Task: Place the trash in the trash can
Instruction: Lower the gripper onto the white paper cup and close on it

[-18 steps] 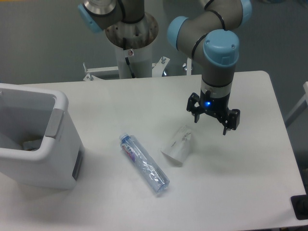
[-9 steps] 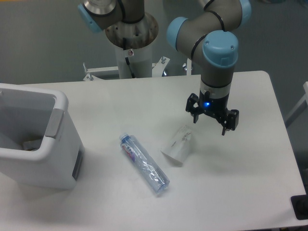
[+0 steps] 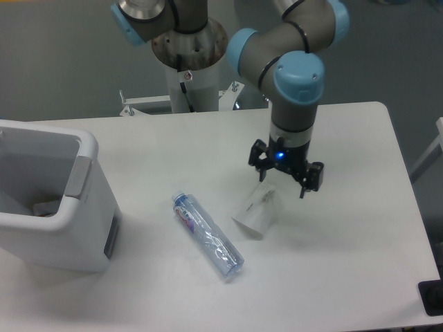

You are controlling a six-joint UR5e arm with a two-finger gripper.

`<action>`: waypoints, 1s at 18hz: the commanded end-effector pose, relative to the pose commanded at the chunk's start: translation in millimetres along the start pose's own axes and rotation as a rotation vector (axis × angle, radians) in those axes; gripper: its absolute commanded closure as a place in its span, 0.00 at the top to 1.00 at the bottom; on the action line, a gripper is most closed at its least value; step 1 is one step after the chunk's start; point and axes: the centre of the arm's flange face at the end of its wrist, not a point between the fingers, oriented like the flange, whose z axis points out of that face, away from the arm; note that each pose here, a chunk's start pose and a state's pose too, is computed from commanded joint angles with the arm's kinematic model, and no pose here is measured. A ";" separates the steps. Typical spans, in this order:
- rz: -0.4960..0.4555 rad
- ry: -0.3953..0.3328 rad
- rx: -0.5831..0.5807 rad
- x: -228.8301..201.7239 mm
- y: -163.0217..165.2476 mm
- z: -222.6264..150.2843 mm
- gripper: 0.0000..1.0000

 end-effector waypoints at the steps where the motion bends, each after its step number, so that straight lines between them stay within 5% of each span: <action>1: 0.004 0.003 -0.014 0.5 1.0 6.2 1.00; 15: 0.057 0.054 -0.145 18.0 -12.9 72.5 0.91; 18: 0.057 0.056 -0.146 18.5 -12.7 71.1 0.59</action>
